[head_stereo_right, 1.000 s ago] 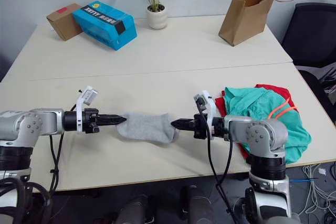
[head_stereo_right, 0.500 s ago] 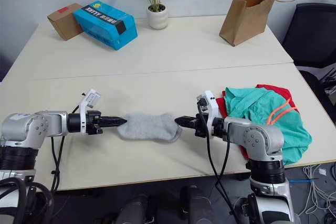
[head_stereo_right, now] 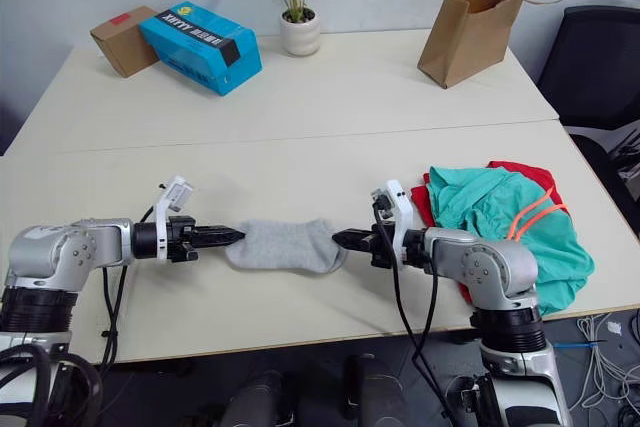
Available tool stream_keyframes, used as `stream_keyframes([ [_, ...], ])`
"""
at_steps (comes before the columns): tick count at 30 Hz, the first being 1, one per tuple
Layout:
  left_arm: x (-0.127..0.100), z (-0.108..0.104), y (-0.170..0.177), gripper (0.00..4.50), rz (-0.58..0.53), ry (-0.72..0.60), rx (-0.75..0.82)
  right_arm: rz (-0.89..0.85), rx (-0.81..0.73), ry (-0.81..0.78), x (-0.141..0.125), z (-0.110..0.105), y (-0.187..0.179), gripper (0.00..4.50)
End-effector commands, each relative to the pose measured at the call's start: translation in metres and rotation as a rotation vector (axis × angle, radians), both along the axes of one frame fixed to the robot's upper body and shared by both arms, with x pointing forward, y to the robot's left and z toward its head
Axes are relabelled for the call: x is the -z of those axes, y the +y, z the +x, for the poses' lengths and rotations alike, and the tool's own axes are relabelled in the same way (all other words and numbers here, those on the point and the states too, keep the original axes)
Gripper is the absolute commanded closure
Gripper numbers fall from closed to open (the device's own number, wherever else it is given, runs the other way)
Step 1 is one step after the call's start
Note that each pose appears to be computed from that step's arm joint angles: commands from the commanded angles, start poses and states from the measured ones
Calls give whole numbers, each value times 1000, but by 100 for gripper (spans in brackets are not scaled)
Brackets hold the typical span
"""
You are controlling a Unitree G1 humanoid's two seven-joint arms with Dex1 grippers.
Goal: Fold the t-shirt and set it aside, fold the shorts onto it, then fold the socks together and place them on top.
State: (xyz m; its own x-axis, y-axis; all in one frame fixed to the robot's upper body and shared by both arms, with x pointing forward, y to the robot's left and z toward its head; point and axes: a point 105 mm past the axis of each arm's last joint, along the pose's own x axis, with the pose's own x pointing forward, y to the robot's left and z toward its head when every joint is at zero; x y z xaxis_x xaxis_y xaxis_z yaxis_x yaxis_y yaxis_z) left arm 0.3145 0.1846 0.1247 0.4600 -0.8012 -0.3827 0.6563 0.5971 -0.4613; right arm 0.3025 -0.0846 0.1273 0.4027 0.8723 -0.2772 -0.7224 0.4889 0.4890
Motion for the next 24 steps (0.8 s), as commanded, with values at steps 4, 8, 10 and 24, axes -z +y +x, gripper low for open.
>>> stream_keyframes([
  [4,-15,3,18,162,57,-183,-58,30,60,-196,-22,7,-21,247],
  [8,-37,4,39,162,59,-386,-127,55,-60,-399,-46,-6,-20,179],
  [10,-53,-8,31,162,15,-514,-34,68,-125,-475,-52,-14,-9,196],
  [24,24,-7,-42,449,128,-524,106,-230,-212,-729,41,1,50,450],
])
